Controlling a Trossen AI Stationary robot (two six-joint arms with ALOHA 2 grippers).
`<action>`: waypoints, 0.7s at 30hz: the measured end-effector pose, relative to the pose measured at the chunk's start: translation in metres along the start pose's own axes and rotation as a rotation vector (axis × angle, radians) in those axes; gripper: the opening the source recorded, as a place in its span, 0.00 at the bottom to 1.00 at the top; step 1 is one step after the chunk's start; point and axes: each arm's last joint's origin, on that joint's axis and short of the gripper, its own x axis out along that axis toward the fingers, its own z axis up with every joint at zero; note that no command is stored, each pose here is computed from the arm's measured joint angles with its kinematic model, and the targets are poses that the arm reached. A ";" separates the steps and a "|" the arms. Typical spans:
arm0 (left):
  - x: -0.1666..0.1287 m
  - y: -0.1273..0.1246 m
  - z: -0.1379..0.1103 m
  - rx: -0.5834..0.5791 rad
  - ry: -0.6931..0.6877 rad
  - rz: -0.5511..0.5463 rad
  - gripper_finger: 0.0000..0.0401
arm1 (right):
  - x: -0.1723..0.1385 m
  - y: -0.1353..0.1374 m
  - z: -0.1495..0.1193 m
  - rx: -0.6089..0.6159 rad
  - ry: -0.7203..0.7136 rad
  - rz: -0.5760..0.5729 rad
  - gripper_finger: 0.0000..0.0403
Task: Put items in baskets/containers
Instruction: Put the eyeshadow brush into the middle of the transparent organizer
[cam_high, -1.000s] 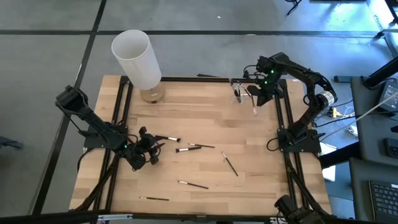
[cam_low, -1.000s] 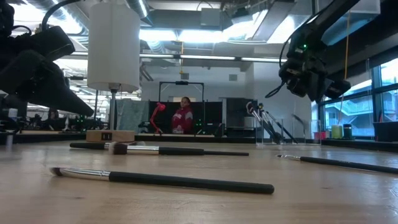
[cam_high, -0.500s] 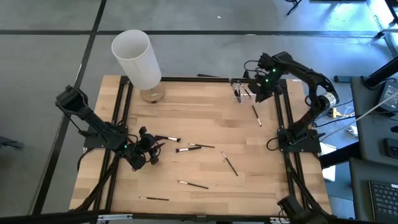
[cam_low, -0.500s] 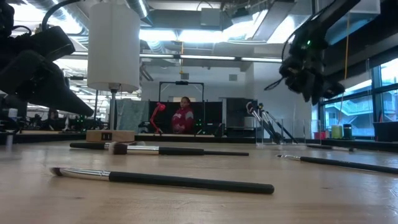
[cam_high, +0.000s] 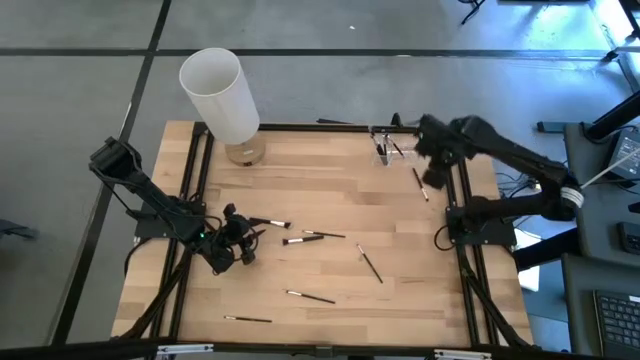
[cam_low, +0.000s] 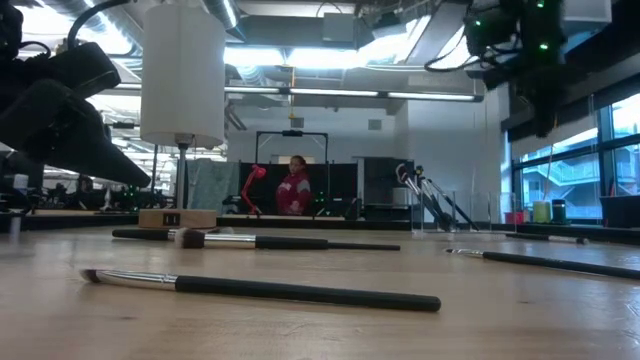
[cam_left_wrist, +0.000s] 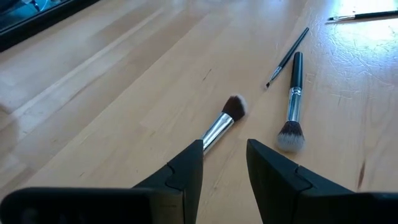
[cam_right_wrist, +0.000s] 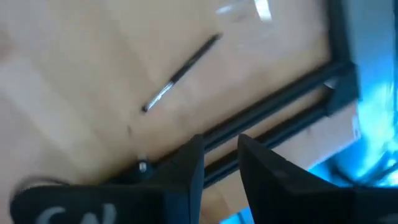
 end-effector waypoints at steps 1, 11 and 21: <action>0.000 0.000 0.000 -0.001 0.000 0.000 0.29 | 0.005 0.007 -0.003 -0.060 0.013 0.006 0.24; 0.001 0.002 0.002 0.032 -0.041 0.041 0.29 | 0.080 0.068 -0.021 -0.702 0.312 -0.110 0.24; 0.009 0.006 0.004 0.034 0.017 0.045 0.29 | 0.099 0.091 0.012 -0.840 0.211 -0.153 0.24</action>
